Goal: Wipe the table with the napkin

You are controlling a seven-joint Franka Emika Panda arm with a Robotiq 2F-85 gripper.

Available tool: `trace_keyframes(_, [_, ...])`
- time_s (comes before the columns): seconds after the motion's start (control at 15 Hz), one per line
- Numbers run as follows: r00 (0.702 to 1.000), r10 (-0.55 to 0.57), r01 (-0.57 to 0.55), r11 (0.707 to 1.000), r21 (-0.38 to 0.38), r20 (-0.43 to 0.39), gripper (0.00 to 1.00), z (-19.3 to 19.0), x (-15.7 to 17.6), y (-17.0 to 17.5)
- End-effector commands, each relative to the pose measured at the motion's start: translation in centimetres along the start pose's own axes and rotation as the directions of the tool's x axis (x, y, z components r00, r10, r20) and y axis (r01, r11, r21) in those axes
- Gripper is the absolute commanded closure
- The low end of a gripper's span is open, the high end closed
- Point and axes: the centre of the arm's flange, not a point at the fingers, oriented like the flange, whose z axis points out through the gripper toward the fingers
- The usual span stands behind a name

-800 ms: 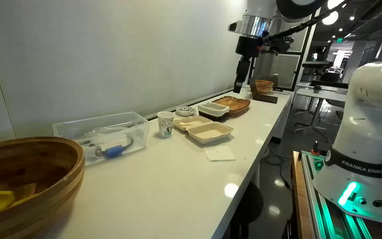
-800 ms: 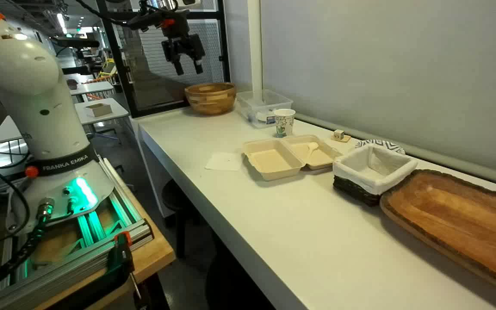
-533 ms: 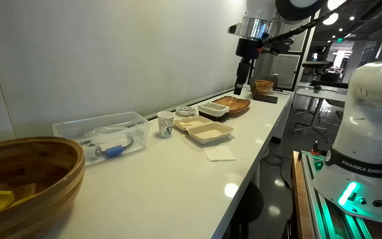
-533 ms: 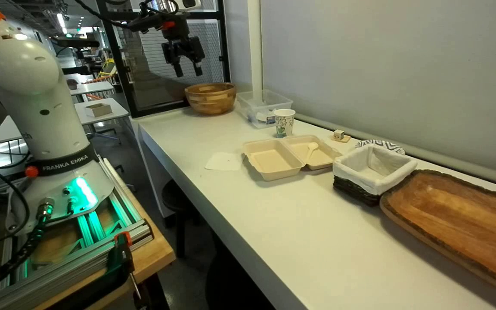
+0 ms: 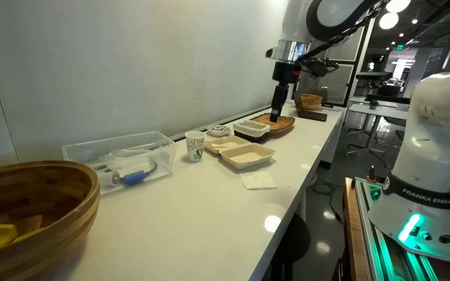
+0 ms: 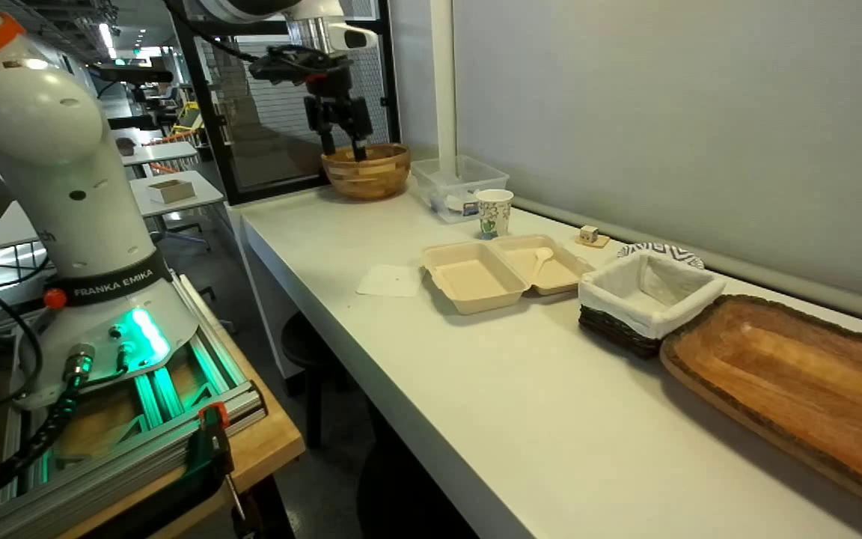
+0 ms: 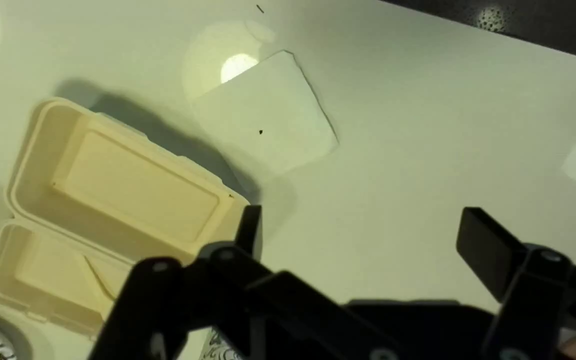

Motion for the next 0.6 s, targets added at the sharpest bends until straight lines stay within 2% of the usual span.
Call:
trace_keyframes(0.0, [0.997, 0.059, -0.061, 0.996, 0.063, 0.04, 0.0, 7.3, -0.9, 1.7])
trace_keyframes(0.33, [0.985, 0.142, -0.152, 0.984, 0.098, 0.1, 0.0, 15.0, -1.9, 3.6])
trace_keyframes(0.4, [0.988, 0.128, -0.135, 0.988, 0.077, 0.086, 0.0, 10.6, 0.1, 3.8])
trace_keyframes(0.53, [0.986, 0.129, -0.137, 0.988, 0.072, 0.107, 0.0, 11.9, 0.2, 4.0])
